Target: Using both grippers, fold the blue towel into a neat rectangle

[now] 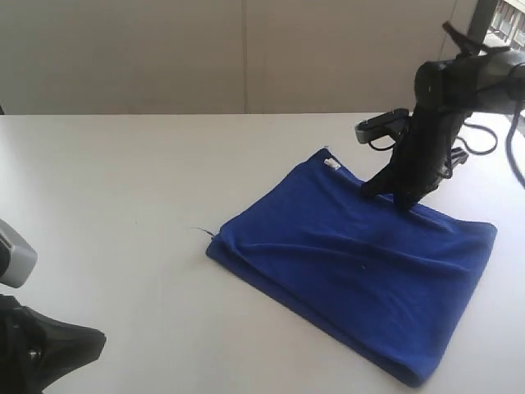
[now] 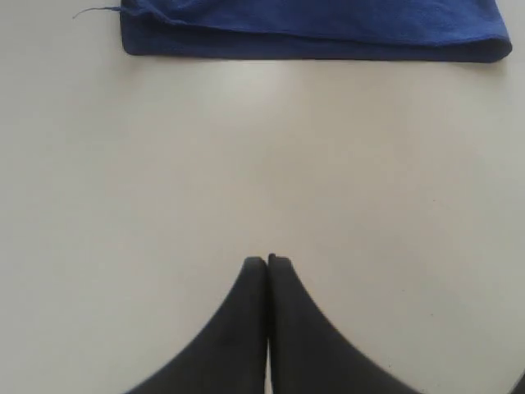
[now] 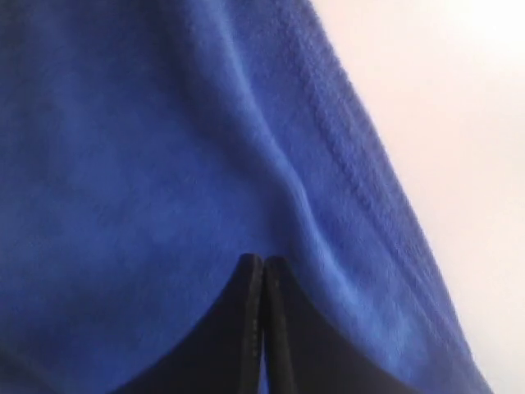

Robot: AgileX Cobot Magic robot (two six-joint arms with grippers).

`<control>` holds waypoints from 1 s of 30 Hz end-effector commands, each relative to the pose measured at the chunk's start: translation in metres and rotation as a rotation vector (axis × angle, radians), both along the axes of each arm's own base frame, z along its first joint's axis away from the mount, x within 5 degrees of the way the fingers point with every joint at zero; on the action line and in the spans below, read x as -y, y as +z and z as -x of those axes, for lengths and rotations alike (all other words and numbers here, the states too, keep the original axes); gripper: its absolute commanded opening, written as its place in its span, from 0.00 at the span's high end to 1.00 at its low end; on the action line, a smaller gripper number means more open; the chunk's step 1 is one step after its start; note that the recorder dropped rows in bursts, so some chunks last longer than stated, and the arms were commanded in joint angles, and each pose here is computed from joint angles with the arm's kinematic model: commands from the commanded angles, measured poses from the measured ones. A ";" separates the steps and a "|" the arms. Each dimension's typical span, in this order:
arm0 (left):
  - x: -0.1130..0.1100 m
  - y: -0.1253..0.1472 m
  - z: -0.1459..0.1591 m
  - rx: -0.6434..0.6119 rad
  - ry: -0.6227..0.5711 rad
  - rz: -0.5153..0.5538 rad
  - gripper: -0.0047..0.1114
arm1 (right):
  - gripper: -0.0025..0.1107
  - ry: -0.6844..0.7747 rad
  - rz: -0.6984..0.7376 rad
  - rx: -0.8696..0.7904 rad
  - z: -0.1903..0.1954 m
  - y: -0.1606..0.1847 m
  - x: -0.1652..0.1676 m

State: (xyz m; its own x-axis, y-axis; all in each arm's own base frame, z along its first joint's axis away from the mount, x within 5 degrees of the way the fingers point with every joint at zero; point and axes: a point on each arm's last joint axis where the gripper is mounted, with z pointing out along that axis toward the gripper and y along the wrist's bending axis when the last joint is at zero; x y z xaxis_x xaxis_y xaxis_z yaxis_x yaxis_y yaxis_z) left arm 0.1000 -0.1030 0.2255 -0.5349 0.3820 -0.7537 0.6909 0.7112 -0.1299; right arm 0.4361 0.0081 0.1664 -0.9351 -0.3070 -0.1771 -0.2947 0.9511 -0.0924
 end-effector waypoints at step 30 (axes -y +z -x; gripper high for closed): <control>-0.001 -0.003 0.004 -0.028 -0.017 -0.014 0.96 | 0.98 0.404 0.027 -0.295 0.178 -0.035 -0.109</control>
State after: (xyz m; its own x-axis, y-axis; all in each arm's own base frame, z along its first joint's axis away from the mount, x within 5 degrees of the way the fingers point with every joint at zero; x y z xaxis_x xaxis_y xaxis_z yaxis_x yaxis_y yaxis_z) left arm 0.0991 -0.1027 0.2246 -0.5416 0.3902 -0.7446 0.6927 0.7090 -0.1323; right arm 0.2686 0.0960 0.1345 -0.7507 -0.6513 0.1107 -0.6570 0.7536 -0.0222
